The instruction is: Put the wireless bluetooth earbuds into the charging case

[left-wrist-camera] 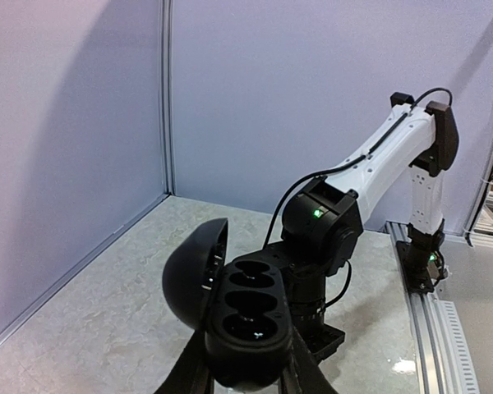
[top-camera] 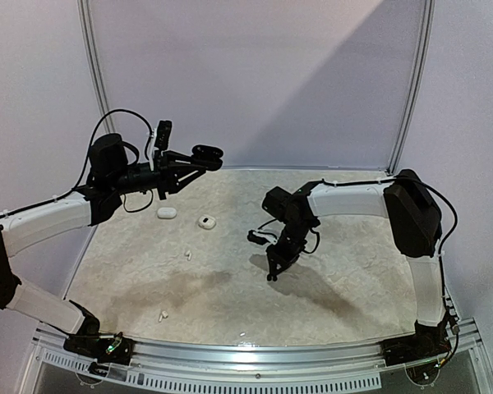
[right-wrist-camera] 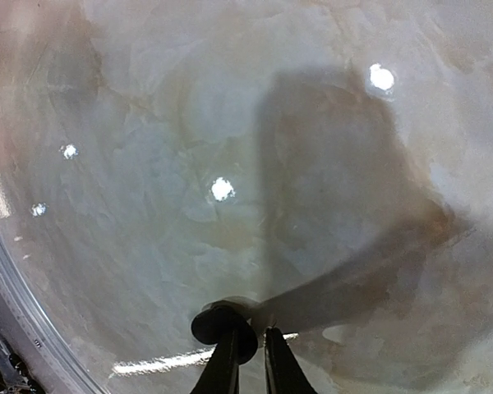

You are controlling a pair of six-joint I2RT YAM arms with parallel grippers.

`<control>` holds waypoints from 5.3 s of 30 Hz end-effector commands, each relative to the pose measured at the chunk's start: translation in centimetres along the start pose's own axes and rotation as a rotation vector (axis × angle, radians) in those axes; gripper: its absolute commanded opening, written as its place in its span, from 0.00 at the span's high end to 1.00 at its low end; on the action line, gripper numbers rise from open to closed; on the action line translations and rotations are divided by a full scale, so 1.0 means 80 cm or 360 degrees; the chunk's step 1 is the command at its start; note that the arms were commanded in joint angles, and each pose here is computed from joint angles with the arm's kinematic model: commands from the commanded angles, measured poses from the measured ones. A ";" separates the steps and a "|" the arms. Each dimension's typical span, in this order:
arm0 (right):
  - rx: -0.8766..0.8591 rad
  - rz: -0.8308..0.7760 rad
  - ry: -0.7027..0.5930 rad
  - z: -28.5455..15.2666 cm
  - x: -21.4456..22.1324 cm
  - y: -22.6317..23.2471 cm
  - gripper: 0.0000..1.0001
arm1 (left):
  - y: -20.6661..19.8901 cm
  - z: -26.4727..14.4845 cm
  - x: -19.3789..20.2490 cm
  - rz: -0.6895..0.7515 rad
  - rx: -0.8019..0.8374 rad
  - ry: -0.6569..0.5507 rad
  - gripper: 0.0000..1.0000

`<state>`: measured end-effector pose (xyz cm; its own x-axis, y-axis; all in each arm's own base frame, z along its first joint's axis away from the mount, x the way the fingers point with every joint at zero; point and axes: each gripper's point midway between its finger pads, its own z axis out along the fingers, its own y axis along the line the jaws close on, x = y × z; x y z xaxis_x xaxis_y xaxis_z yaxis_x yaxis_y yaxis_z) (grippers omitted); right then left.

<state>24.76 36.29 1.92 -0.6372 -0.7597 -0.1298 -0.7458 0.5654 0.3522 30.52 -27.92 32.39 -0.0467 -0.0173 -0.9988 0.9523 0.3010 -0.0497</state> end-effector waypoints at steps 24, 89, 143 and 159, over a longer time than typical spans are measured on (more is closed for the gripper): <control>0.0160 -0.0066 -0.0425 -0.119 -0.059 0.034 1.00 | -0.015 -0.010 -0.017 0.0225 0.0068 -0.0072 1.00; 0.0835 -0.1351 -0.1576 -0.414 -0.177 0.246 1.00 | -0.050 -0.005 -0.028 0.0316 0.0296 -0.0187 1.00; 0.0593 -0.1066 -0.1877 -0.468 -0.147 0.299 1.00 | -0.068 -0.002 -0.013 0.0537 0.0130 -0.0323 1.00; 0.0944 -0.0320 -0.1871 -0.499 -0.135 0.205 1.00 | -0.058 -0.004 -0.012 0.0737 -0.0043 -0.0350 1.00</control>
<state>25.16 44.84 45.29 0.0457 -0.3273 -0.9438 -0.7552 0.6071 -0.2471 26.83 -28.85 33.66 0.3887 -0.0781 -0.9180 0.8738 0.3473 0.3405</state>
